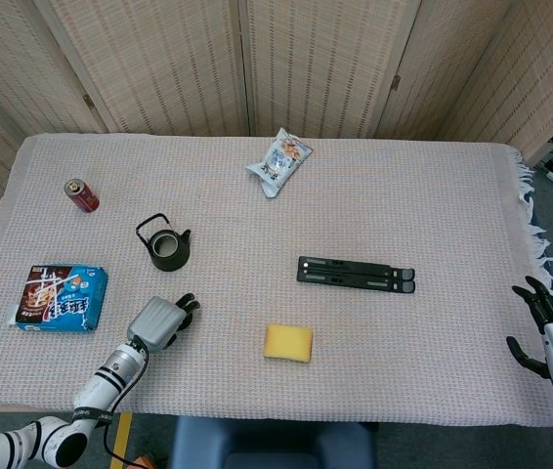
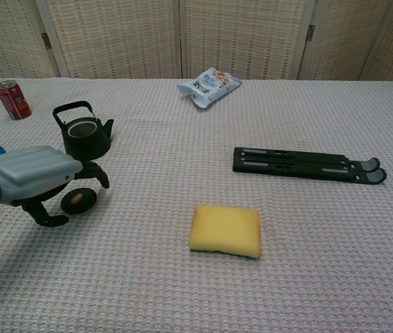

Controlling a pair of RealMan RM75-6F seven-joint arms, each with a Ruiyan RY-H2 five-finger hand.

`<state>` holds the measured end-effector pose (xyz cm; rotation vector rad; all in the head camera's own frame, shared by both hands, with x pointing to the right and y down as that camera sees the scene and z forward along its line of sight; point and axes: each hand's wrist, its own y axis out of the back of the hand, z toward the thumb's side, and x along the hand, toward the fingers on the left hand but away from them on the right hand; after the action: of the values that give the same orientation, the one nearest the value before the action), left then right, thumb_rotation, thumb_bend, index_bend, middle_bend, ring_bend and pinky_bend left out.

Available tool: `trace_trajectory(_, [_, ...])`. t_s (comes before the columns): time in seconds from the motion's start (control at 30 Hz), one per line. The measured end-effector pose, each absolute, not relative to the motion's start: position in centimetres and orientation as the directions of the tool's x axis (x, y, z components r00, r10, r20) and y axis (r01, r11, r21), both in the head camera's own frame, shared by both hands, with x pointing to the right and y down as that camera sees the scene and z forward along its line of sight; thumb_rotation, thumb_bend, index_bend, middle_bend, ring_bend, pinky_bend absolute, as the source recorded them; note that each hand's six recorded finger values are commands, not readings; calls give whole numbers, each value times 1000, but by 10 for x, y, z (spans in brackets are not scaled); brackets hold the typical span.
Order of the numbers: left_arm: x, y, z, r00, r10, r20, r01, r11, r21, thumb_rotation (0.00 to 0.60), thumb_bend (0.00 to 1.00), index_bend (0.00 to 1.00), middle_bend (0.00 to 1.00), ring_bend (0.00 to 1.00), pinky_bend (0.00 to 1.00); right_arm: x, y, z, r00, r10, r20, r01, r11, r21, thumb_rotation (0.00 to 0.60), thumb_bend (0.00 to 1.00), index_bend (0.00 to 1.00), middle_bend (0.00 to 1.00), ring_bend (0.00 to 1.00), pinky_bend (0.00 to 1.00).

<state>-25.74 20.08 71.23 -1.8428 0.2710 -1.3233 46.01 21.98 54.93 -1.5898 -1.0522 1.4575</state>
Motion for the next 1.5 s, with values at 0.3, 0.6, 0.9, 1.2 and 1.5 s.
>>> trace_trajectory(0.3, [-260,200,717,413,-604,682,286,-625,-726,600,273,258,209,737,716,462,221,550,23,915,-403,98,-404,-910,600,344,155,116,214,92])
trace_trajectory(0.6, [-264,198,723,401,-614,679,274,-627,-729,600,272,318,277,758,720,461,223,551,26,914,-406,101,-406,-908,600,343,155,116,214,91])
trace_trajectory(0.9, [-268,195,725,400,-632,664,254,-620,-743,600,272,387,360,788,731,461,223,551,24,913,-408,97,-408,-908,600,344,155,116,215,91])
trace_trajectory(1.2, [-268,174,713,401,-663,632,212,-604,-768,600,272,400,371,790,731,461,224,551,23,913,-408,98,-408,-908,600,344,155,116,213,91])
trace_trajectory(1.5, [-267,124,692,367,-721,588,141,-581,-801,600,273,399,372,798,731,462,226,549,23,914,-406,98,-406,-909,600,345,155,116,213,91])
